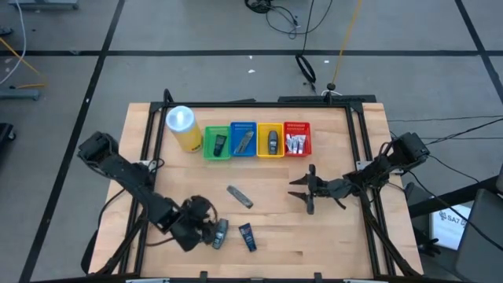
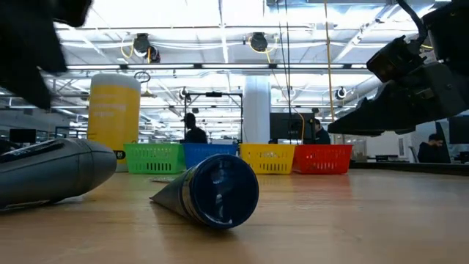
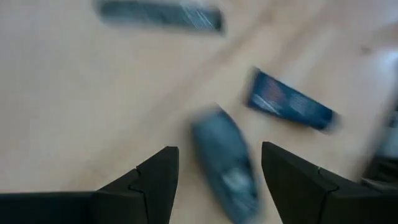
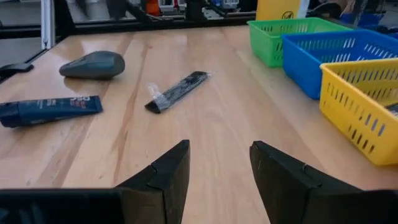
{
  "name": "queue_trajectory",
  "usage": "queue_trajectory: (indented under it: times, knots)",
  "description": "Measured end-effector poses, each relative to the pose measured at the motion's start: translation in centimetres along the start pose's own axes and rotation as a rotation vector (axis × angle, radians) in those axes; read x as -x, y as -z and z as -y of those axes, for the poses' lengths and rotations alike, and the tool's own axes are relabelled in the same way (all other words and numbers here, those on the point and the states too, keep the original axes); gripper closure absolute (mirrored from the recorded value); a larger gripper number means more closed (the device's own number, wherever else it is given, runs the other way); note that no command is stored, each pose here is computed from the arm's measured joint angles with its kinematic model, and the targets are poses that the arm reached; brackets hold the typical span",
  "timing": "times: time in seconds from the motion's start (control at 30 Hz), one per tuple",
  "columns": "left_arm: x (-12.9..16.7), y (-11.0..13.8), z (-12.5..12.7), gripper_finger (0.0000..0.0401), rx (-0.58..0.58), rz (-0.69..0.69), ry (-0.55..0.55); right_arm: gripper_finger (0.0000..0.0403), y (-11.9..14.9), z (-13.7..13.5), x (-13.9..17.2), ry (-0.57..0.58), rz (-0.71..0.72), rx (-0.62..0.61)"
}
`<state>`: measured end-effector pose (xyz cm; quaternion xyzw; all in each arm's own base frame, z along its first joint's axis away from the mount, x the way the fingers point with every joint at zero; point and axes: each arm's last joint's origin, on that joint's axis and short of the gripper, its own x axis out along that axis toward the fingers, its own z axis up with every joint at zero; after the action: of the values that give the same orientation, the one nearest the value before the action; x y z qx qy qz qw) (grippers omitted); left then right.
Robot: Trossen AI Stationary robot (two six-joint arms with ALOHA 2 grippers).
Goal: Pick & Place Travel size toiletries
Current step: Put the deodorant into the yellow basket
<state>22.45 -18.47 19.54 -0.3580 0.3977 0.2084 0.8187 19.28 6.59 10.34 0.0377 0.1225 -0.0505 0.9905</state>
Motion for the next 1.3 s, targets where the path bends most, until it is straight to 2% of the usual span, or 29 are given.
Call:
queue_trajectory:
  times: [0.17, 0.3, 0.4, 0.53, 0.77, 0.93, 1.07, 1.17, 1.3]
  knots:
    - [0.3, 1.0, 1.1, 0.0161, 0.124, -0.06, 0.116, 0.0243, -0.2, 0.2, -0.1, 0.005, 0.015, -0.006]
    - [0.3, 0.8, 1.4, 0.0129, 0.159, -0.058, 0.141, 0.0243, -0.3, 0.1, -0.1, -0.022, 0.017, -0.015]
    - [-0.5, 0.4, 1.4, 0.0106, 0.204, -0.081, 0.124, 0.0243, -0.5, 0.0, -0.1, -0.053, 0.033, -0.023]
    - [-2.0, -0.1, 0.9, 0.0085, 0.292, -0.176, 0.054, 0.0243, -0.6, -0.1, -0.1, -0.054, 0.043, -0.028]
    - [-4.3, -0.5, 0.9, 0.0075, 0.368, -0.27, 0.006, 0.0243, -0.6, -0.1, -0.1, -0.054, 0.043, -0.028]
    - [-5.9, -0.4, 0.8, 0.0075, 0.353, -0.272, -0.061, 0.0243, -0.6, -0.1, -0.1, -0.054, 0.043, -0.028]
    - [-7.0, -0.8, 0.5, 0.0075, 0.324, -0.282, -0.166, 0.0243, -0.6, -0.1, -0.1, -0.054, 0.043, -0.028]
    - [-7.7, -1.2, 0.4, 0.0075, 0.246, -0.308, -0.259, 0.0243, -0.6, 0.0, -0.1, -0.054, 0.04, -0.026]
    - [-9.0, -2.1, 0.0, 0.0075, 0.114, -0.415, -0.364, 0.0243, -0.5, 0.0, -0.1, -0.053, 0.035, -0.023]
